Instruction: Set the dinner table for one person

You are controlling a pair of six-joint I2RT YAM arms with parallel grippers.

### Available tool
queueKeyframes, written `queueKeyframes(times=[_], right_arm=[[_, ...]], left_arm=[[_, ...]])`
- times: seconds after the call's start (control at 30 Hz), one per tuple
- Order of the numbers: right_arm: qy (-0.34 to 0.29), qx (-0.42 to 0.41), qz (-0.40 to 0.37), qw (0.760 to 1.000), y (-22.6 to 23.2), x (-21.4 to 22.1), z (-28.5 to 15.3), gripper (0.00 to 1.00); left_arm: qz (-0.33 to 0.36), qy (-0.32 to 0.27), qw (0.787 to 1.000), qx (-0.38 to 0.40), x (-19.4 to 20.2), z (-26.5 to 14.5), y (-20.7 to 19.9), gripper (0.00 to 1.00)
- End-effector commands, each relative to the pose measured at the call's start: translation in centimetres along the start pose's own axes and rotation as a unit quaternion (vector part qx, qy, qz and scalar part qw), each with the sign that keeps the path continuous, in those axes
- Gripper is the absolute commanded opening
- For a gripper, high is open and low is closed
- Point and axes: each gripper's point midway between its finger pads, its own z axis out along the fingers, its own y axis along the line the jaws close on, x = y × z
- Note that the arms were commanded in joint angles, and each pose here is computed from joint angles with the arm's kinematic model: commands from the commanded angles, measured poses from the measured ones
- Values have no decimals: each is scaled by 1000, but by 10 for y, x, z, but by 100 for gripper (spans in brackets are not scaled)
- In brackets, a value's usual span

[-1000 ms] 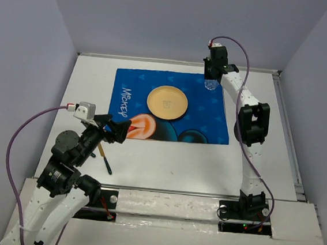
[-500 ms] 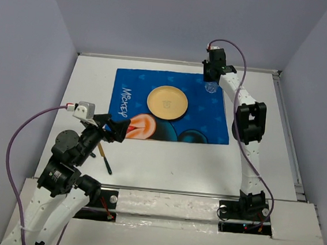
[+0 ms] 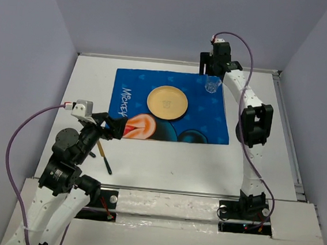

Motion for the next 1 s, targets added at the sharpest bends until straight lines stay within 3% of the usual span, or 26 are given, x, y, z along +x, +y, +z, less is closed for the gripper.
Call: queueKeyframes(times=[0.0, 0.03, 0.2, 0.3, 0.33, 0.43, 0.63, 0.97], right_arm=[[-136, -98, 28, 985, 66, -91, -121, 78], [-102, -98, 23, 990, 67, -62, -107, 78], [-159, -266, 54, 949, 192, -30, -197, 76], [-135, -308, 54, 940, 241, 28, -216, 71], [-126, -345, 37, 929, 276, 50, -242, 68], [-117, -364, 3, 924, 322, 102, -271, 62], [-85, -390, -57, 915, 363, 172, -305, 52], [-41, -405, -140, 902, 434, 249, -323, 48]], left_arm=[[5, -29, 999, -15, -15, 0, 5, 99], [6, -35, 999, -31, -17, 0, 11, 99], [0, -114, 990, -78, -58, -21, 22, 99], [-4, -155, 982, -107, -85, -37, 27, 99], [-2, -166, 977, -131, -92, -42, 34, 99], [8, -167, 968, -186, -95, -45, 53, 99], [-1, -205, 945, -256, -109, -69, 75, 99], [-13, -201, 942, -268, -98, -76, 82, 99]])
